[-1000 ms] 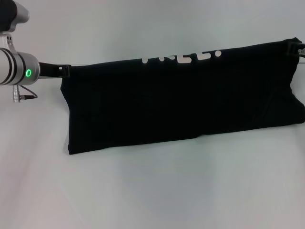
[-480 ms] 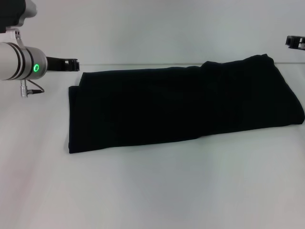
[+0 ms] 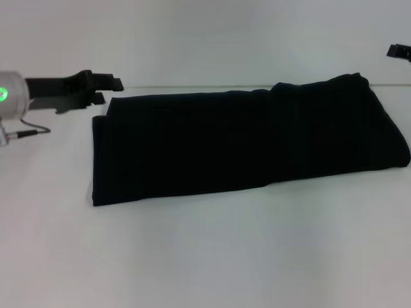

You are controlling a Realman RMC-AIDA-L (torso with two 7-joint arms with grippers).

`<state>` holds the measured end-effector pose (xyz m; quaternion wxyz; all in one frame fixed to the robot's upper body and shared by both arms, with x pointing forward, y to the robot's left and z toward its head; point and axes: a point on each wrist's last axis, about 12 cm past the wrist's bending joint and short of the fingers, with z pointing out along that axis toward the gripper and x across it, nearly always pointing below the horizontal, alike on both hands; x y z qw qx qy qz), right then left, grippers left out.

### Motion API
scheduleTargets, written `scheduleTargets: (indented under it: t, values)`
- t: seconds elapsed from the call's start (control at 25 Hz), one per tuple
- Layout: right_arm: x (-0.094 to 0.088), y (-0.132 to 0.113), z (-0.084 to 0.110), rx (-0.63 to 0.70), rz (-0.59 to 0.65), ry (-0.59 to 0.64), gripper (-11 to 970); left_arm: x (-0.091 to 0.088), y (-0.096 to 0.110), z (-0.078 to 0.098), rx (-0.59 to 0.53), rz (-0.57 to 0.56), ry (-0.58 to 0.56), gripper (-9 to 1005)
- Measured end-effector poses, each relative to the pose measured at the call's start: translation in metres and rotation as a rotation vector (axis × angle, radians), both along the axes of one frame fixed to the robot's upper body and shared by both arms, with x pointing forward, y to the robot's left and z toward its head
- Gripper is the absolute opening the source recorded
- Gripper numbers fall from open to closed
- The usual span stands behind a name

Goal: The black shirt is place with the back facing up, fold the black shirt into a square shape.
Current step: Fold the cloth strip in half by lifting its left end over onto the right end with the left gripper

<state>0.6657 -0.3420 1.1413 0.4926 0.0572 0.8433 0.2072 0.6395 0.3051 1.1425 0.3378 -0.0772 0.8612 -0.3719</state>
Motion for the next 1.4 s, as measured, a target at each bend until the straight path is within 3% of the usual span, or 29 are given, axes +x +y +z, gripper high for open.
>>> scheduleTargets:
  t: [0.32, 0.4, 0.48, 0.8, 1.4]
  values:
    - [-0.070, -0.016, -0.040, 0.346, 0.095, -0.077, 669, -0.054, 0.006, -0.041, -0.378, -0.018, 0.154, 559]
    - [-0.082, -0.019, -0.046, 0.408, 0.101, -0.087, 669, -0.072, 0.009, -0.056, -0.505, 0.035, 0.208, 561]
    - [-0.089, -0.021, -0.048, 0.440, 0.105, -0.099, 670, -0.078, 0.010, -0.062, -0.533, 0.058, 0.236, 561]
    - [-0.087, -0.023, -0.045, 0.430, 0.112, -0.109, 670, -0.102, 0.018, -0.093, -0.564, 0.228, 0.424, 560]
    - [-0.086, -0.026, -0.045, 0.422, 0.086, -0.112, 669, -0.110, 0.033, -0.104, -0.533, 0.363, 0.510, 561]
